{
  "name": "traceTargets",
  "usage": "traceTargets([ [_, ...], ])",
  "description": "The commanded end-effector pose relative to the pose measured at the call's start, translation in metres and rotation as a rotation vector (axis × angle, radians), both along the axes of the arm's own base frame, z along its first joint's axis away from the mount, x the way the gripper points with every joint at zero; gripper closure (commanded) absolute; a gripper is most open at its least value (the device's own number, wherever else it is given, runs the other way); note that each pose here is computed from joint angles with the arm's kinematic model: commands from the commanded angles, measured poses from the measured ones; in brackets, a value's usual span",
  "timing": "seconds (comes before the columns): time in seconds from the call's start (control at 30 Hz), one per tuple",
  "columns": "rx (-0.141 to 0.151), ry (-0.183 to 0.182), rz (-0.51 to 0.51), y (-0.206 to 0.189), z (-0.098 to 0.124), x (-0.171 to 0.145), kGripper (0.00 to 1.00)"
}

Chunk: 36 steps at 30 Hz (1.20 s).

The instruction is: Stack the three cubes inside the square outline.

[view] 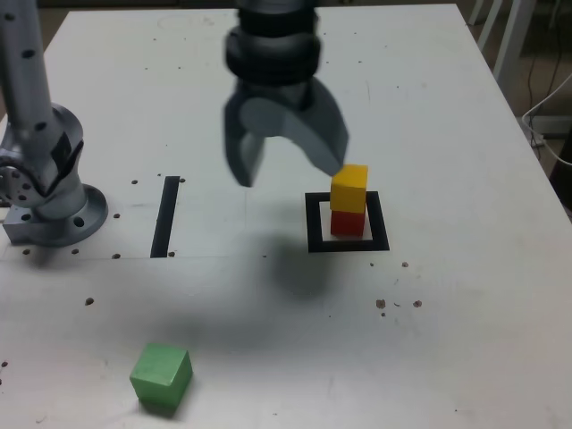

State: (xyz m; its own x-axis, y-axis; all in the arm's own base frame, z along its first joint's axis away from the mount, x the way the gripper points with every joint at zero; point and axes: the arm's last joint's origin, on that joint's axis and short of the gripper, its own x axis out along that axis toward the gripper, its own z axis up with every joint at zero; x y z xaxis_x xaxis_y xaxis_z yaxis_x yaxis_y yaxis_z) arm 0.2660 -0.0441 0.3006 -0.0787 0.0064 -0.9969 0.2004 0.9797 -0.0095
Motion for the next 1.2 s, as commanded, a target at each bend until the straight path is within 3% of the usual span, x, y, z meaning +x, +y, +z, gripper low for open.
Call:
traceTargets([
  [0.0,0.000,0.001,-0.016,-0.007,0.003,-0.015,0.00],
  [0.43,-0.024,0.083,-0.111,-0.051,-0.016,-0.094,0.00],
  [0.8,-0.040,0.119,-0.124,-0.100,-0.016,-0.106,0.00],
  [1.17,-0.037,0.154,-0.119,-0.149,-0.027,-0.102,0.00],
])
